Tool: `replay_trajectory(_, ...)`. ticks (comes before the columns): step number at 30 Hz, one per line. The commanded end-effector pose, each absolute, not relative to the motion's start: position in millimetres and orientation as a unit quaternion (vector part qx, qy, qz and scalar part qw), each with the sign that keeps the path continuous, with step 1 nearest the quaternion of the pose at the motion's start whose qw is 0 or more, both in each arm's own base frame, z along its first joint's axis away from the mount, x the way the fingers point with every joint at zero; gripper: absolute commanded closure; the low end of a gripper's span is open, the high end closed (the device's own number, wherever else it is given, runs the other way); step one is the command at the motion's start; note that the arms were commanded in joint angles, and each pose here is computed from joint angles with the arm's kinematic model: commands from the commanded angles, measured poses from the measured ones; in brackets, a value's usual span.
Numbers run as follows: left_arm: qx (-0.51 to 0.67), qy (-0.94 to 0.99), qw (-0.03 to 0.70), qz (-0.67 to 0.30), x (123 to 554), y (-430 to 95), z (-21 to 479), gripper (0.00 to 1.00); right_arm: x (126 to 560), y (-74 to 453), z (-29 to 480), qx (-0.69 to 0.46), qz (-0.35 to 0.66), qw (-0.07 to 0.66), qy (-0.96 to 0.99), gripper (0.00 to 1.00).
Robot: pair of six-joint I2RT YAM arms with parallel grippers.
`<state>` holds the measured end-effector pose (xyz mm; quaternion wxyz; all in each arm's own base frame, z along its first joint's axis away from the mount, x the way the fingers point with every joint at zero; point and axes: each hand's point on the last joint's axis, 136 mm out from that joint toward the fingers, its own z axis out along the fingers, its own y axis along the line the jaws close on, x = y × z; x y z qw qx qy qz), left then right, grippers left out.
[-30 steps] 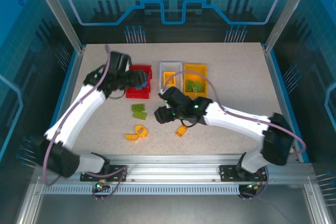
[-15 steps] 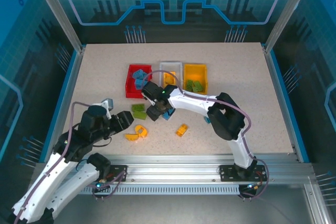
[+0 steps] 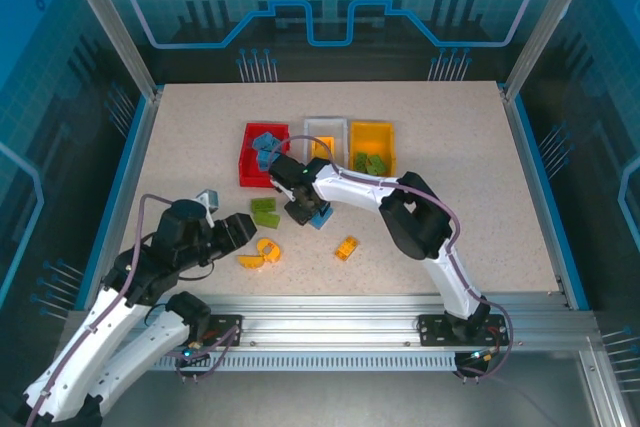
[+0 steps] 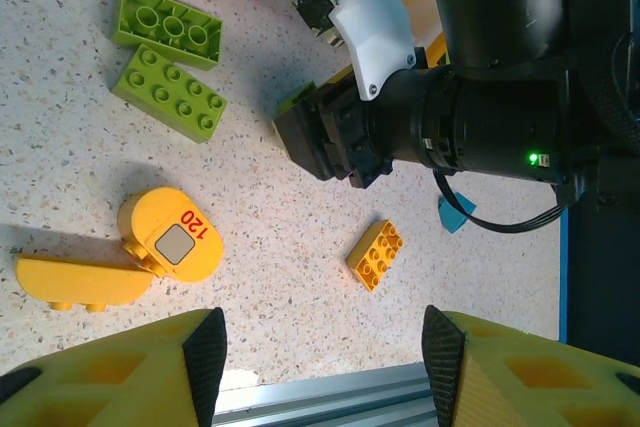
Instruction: Sort the legos into containers by color
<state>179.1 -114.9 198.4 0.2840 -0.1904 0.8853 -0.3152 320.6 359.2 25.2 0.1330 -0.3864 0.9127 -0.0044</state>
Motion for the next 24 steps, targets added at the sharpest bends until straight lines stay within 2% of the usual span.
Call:
replay_trajectory(1, -0.180, 0.877, 0.282, -0.345, 180.6, -125.7, 209.4, 0.42, 326.8, 359.4, 36.3, -0.376, -0.003, 0.146, 0.915, 0.64)
replay_trajectory(6, -0.165, 0.872, 0.273, -0.372, 188.2, -141.4, 218.3, 0.41, 327.8, 346.0, 101.2, -0.332, 0.018, 0.227, 0.915, 0.68)
replay_trajectory(11, -0.127, 0.866, 0.285, -0.390, 214.2, -172.0, 240.4, 0.41, 342.9, 287.0, 157.4, -0.234, 0.027, 0.289, 0.928, 0.67)
replay_trajectory(17, -0.058, 0.872, 0.306, -0.377, 251.9, -226.9, 253.4, 0.41, 397.1, 211.9, 158.5, -0.081, 0.028, 0.284, 0.955, 0.67)
replay_trajectory(24, 0.004, 0.877, 0.337, -0.342, 287.0, -282.1, 252.3, 0.40, 455.5, 173.3, 131.9, 0.039, 0.014, 0.257, 0.965, 0.67)
